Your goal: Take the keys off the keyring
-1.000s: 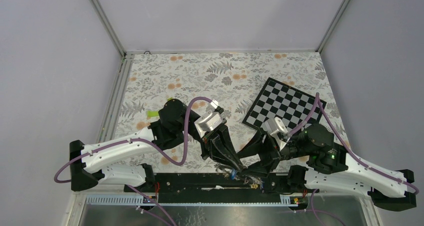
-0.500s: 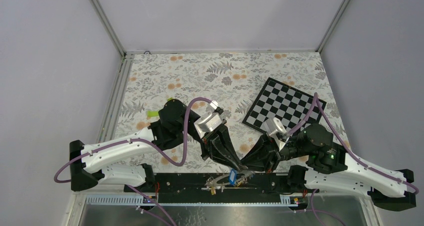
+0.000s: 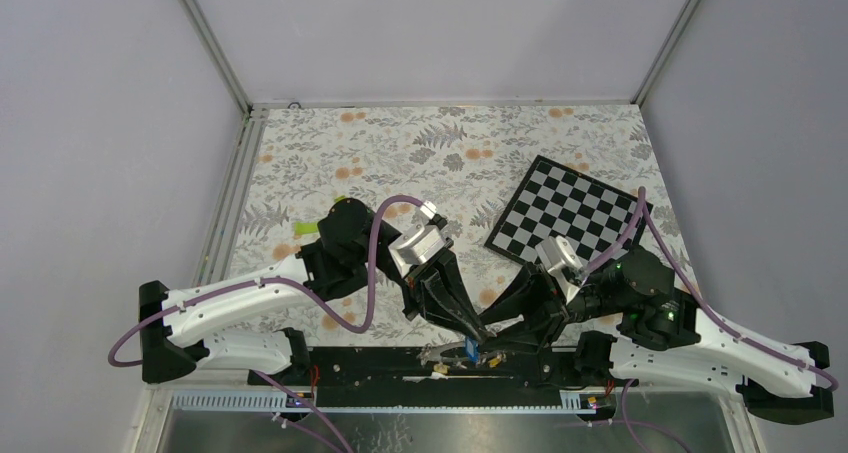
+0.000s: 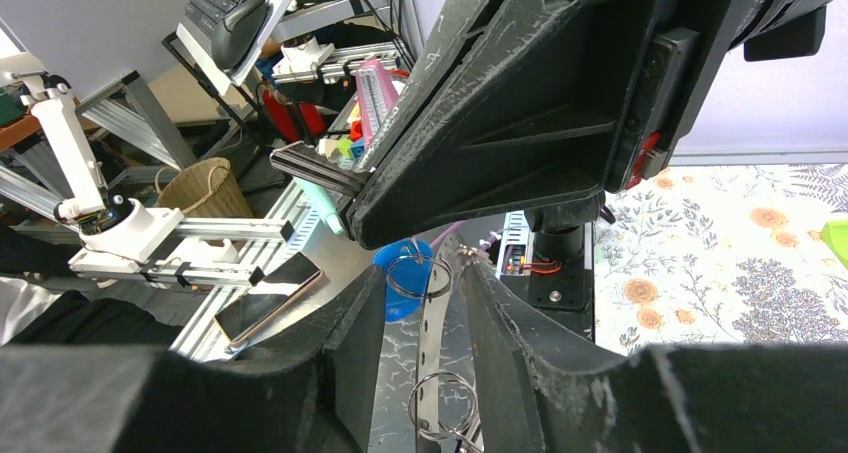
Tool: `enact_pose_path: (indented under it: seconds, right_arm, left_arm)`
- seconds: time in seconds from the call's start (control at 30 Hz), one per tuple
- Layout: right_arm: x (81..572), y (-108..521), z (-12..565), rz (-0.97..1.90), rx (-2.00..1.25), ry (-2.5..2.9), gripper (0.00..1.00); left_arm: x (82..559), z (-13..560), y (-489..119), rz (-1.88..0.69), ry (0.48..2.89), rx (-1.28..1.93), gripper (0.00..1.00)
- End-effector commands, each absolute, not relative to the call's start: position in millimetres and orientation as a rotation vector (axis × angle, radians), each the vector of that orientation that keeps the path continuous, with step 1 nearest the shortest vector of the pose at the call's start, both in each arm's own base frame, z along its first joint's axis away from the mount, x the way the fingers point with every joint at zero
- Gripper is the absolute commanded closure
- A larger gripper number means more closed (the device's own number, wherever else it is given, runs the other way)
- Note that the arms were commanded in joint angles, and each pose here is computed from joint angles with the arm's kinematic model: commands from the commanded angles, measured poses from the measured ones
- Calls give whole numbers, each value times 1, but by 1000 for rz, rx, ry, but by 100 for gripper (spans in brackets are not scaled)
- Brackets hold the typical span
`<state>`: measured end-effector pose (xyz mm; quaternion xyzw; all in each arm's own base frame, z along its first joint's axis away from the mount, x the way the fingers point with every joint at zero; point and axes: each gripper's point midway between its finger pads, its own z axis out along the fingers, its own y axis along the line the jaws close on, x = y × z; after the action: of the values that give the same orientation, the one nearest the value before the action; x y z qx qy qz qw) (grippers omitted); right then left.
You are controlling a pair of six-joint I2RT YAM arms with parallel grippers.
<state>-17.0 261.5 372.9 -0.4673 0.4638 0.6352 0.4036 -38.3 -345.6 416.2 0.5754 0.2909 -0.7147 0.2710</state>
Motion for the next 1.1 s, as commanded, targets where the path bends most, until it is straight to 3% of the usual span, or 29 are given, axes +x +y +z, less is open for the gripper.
enact_pose_path:
  seconds: [0.0, 0.57, 1.07]
  right_arm:
    - [-15, 263, 380, 1605, -1161, 1146, 56]
    - [0, 270, 374, 1527, -1119, 1175, 49]
    - [-5, 264, 380, 1556, -1116, 1150, 92]
  left_arm:
    - [-42, 450, -336, -1880, 634, 1511, 99]
    - [-42, 451, -335, -1881, 635, 1504, 98]
    - [-41, 451, -334, -1874, 640, 1495, 97]
